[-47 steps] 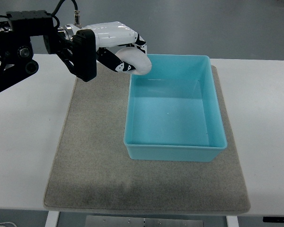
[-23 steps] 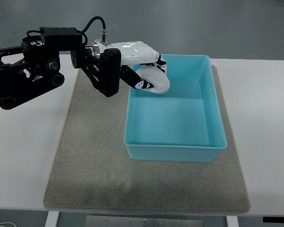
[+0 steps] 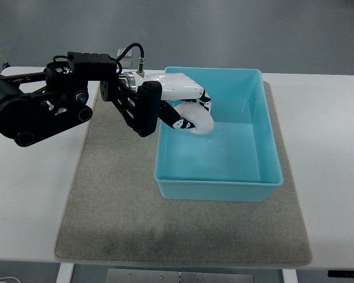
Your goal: Place white toy into blue box with left hand
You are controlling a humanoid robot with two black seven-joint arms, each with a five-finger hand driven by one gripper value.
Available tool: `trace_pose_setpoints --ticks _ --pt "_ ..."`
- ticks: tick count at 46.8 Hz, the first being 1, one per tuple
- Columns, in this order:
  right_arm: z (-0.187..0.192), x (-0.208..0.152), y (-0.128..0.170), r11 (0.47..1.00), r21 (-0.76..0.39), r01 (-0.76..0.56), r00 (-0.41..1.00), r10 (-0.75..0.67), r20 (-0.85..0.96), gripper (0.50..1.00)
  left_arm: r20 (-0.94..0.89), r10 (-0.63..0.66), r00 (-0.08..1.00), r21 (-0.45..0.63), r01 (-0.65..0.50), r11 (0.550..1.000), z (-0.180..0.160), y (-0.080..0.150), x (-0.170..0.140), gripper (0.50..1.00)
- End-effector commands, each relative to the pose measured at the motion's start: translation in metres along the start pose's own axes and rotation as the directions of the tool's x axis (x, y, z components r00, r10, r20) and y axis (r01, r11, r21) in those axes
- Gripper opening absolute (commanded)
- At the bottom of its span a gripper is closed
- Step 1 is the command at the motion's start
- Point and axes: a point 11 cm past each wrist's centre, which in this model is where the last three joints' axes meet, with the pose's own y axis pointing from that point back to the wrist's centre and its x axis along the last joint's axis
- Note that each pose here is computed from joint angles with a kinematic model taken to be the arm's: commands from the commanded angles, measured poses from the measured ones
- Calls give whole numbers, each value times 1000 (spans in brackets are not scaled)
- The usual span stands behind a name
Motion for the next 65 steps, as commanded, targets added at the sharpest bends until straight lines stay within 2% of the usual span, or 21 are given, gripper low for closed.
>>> trace_pose_setpoints --ticks 1,5,9,12,15,18,19,27,30,44,52,65 --pt "0 0 0 1000 0 -1 1000 1 0 936 -1 -2 1000 -4 2 1000 1 -2 -1 537" --pt "0 0 0 1000 0 1 1000 -1 0 936 -3 -1 1000 -3 1 1000 1 -2 -1 666" --pt "0 0 0 1000 0 1 1000 -1 0 936 -3 -2 1000 -5 1 1000 1 -2 -1 713" --pt "0 0 0 1000 0 -1 1000 1 0 936 -3 -1 1000 -3 1 1000 1 -2 -1 771" --pt "0 0 0 1000 0 -1 1000 1 0 936 -4 -3 1000 -3 3 1000 1 -2 -1 776" --pt "0 0 0 1000 0 -1 1000 1 0 936 -5 -2 1000 -3 2 1000 1 -2 -1 863" --pt "0 0 0 1000 0 1 1000 -1 0 936 -7 0 1000 -4 0 1000 1 -2 -1 870" --pt "0 0 0 1000 0 -1 1000 1 0 936 -14 7 1000 -3 -8 1000 1 0 2 889" --pt "0 0 0 1000 0 -1 1000 1 0 936 -36 21 999 -4 -21 1000 0 1 5 938" --pt "0 0 0 1000 0 -1 1000 1 0 936 -223 96 970 8 -97 995 -11 13 17 941" --pt "0 0 0 1000 0 -1 1000 1 0 936 -359 154 921 40 -150 988 -25 30 25 941" --pt "0 0 0 1000 0 1 1000 -1 0 936 -605 244 758 114 -221 969 -58 69 40 941"
